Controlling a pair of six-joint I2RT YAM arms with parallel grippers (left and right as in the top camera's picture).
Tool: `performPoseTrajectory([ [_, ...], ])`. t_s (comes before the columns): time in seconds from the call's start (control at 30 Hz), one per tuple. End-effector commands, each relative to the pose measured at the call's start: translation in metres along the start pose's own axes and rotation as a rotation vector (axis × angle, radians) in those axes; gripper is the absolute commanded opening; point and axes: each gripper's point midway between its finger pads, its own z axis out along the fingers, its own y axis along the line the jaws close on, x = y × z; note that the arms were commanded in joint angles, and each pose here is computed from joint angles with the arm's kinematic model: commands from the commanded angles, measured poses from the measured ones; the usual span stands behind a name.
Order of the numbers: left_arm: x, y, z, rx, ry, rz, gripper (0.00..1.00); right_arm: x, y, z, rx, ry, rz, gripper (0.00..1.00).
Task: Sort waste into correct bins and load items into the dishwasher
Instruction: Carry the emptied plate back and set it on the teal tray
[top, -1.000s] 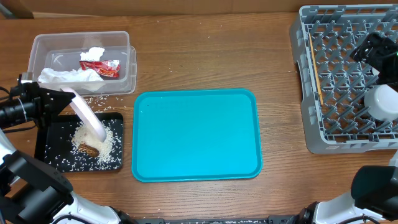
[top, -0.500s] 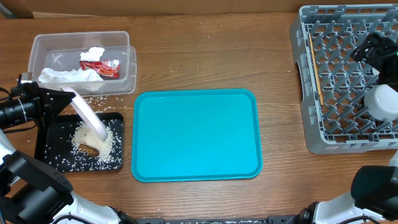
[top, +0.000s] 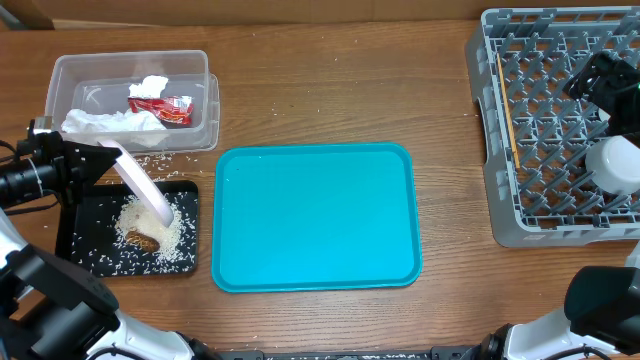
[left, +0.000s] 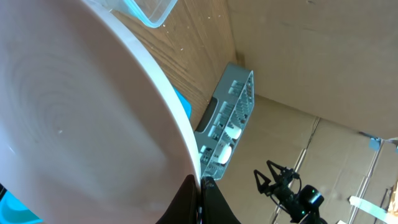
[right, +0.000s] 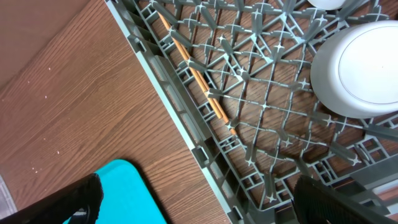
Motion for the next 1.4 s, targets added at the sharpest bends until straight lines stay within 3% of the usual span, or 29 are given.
performPoseTrajectory([
  [0.0, 0.023, -0.017, -0.002, -0.012, -0.012, 0.083, 0.04, -0.003, 0.001, -0.004, -0.001, -0.019, -0.001, 1.00],
  [0.4, 0.125, -0.008, 0.010, -0.277, 0.002, 0.339, 0.04, -0.003, 0.001, -0.004, -0.001, -0.019, -0.001, 1.00],
  [0.57, 0.124, -0.010, 0.015, -0.269, -0.067, 0.458, 0.04, -0.003, 0.001, -0.004, -0.001, -0.019, -0.001, 1.00],
  [0.8, 0.112, -0.006, 0.029, -0.252, -0.093, 0.420, 0.04, -0.003, 0.001, -0.004, -0.001, -0.019, -0.001, 1.00],
  [1.07, 0.153, -0.024, 0.096, -0.312, 0.088, 0.637, 0.04, -0.003, 0.001, -0.004, -0.001, -0.019, -0.001, 1.00],
  [1.23, 0.160, -0.021, 0.150, -0.521, 0.029, 0.729, 0.04, -0.003, 0.001, -0.004, -0.001, -0.019, -0.001, 1.00],
  [1.37, 0.189, -0.016, 0.217, -0.585, 0.070, 0.821, 0.04, -0.003, 0.001, -0.004, -0.001, -0.019, -0.001, 1.00],
])
